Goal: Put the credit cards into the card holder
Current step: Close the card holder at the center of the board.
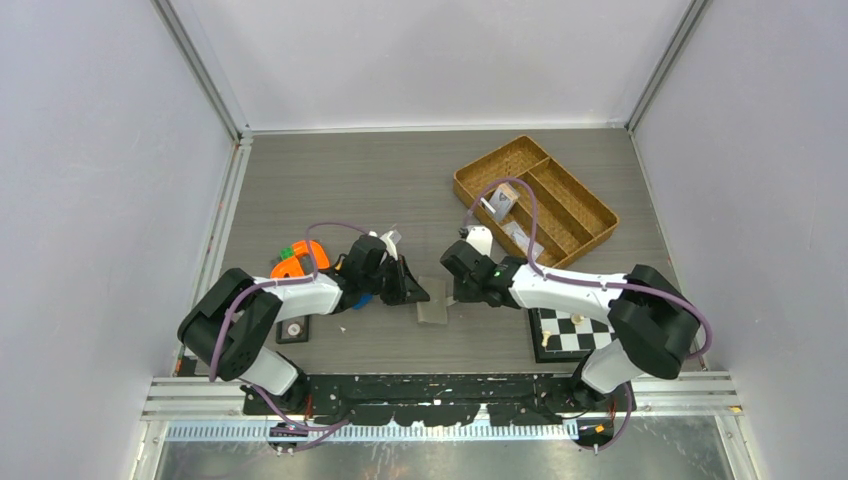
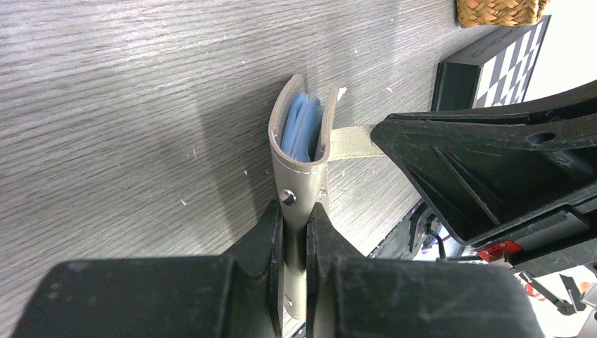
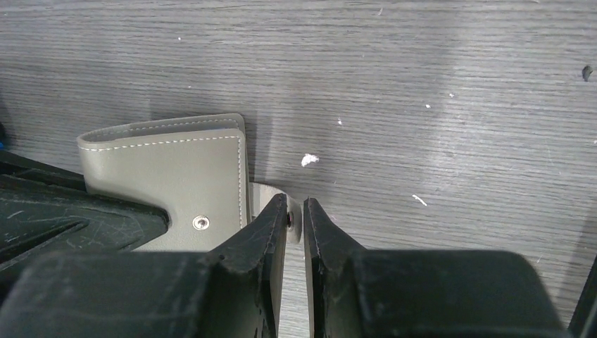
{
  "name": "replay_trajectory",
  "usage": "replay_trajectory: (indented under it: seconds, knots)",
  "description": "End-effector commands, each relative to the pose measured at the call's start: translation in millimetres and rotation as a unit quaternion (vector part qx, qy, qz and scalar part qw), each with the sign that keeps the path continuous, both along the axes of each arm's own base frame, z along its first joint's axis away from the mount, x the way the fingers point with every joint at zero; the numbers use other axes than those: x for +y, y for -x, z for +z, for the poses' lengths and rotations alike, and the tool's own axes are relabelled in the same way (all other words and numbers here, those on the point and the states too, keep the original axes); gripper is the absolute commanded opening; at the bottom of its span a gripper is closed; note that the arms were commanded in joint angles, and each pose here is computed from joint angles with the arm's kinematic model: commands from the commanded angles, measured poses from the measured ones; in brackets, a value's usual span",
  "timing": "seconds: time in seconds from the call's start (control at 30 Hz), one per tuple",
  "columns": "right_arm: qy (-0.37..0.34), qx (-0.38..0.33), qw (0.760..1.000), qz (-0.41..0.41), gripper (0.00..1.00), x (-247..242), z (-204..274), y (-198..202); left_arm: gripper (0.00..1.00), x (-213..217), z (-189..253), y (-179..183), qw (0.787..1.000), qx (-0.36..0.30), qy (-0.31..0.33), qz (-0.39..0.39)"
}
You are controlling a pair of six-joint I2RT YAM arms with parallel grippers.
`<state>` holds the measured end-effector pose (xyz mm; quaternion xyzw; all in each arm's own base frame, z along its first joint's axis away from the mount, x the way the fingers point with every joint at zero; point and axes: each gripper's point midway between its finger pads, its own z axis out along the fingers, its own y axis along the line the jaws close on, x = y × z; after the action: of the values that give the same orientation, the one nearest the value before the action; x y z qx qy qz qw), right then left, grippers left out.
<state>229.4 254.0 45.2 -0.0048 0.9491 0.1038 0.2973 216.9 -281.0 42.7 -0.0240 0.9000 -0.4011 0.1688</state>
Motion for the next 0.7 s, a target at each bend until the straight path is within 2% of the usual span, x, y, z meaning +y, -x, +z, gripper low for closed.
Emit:
replay_trajectory:
  seconds: [0.0, 0.67]
  knots:
    - [-0.046, -0.022, 0.999, -0.014, 0.20, 8.1, 22.3, -5.8, 0.00, 19.9, -30.8, 11.7, 0.998, 0.024, -0.065, -0.002]
    - [-0.072, 0.001, 0.997, -0.016, 0.20, 8.5, 13.4, -1.5, 0.00, 20.4, -30.7, 12.2, 0.998, 0.024, -0.065, -0.002]
